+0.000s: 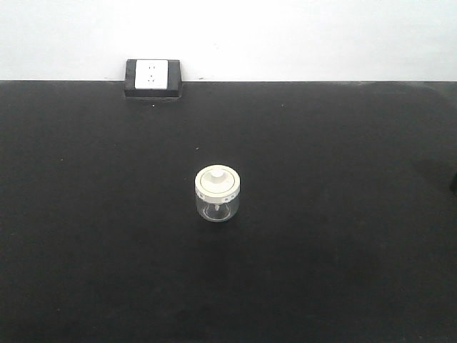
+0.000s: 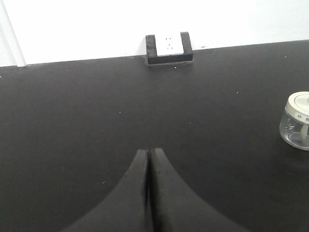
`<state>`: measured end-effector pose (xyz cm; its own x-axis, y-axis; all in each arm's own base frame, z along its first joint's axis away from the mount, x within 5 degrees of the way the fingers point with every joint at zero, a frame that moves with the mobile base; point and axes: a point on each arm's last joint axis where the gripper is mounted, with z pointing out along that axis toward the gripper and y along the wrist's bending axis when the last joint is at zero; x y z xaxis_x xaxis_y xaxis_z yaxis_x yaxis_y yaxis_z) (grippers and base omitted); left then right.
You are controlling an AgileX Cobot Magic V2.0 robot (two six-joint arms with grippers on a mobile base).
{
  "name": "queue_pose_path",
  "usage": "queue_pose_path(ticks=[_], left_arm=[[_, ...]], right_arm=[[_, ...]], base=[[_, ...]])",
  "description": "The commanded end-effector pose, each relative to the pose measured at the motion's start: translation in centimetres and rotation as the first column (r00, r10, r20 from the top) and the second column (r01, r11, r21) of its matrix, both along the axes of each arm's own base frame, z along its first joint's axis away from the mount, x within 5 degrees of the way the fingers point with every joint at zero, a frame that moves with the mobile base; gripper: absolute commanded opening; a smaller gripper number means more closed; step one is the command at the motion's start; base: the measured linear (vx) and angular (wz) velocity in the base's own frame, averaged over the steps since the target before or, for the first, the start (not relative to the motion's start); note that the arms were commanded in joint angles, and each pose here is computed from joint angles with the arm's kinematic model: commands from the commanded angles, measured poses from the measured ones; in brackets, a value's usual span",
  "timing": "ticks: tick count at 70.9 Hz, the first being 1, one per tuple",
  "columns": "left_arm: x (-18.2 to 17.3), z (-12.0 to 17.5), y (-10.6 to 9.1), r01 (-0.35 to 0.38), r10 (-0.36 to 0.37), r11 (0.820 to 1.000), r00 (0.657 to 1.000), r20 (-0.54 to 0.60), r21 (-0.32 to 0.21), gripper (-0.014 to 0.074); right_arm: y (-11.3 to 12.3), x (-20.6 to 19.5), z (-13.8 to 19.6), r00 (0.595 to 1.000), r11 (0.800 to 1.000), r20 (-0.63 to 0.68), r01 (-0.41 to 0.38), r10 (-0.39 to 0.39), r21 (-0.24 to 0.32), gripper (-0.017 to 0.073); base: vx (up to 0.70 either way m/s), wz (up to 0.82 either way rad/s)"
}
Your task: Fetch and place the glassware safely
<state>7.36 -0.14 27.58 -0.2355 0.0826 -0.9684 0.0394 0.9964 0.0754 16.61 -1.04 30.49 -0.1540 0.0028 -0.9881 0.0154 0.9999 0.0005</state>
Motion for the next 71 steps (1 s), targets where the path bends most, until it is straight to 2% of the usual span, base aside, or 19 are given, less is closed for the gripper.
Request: queue_pose_path(ticks=[1, 19, 32, 40, 59, 71], left_arm=[[0.3, 1.4, -0.1, 0.004, -0.003, 1.0, 0.997, 0.082, -0.015, -0.0007], [0.3, 1.4, -0.1, 0.004, -0.003, 1.0, 0.997, 0.082, -0.015, -0.0007], [0.3, 1.4, -0.1, 0.004, -0.003, 1.0, 0.997, 0.082, -0.015, -0.0007], [0.3, 1.4, -0.1, 0.004, -0.003, 1.0, 0.997, 0.082, -0.015, -0.0007], [0.3, 1.4, -0.1, 0.004, -0.003, 1.0, 0.997, 0.082, -0.015, -0.0007], [0.3, 1.4, -0.1, 0.004, -0.003, 1.0, 0.997, 0.082, -0.015, -0.0007]], right_arm=[[0.6, -1.4, 1.5, 0.998, 1.0, 0.064, -0.008, 0.01, -0.03, -0.0003], [1.6, -4.6, 2.6, 0.993, 0.998, 0.111, -0.03, 0.036, -0.052, -0.0003], [1.6, -6.3, 3.1, 0.988, 0.993, 0.142, -0.046, 0.062, -0.112, -0.0003], [1.6, -7.2, 3.3, 0.981, 0.992, 0.176, -0.067, 0.085, -0.11, -0.0003], [1.8, -7.6, 0.3, 0.983, 0.987, 0.137, -0.109, 0.125, -0.114, -0.0001], [2.5, -7.7, -0.9, 0.971, 0.975, 0.138, -0.177, 0.195, -0.132, -0.0001]], base=[[0.0, 0.0], [0.0, 0.0], [0.0, 0.0], [0.0, 0.0], [0.0, 0.0], [0.0, 0.0]])
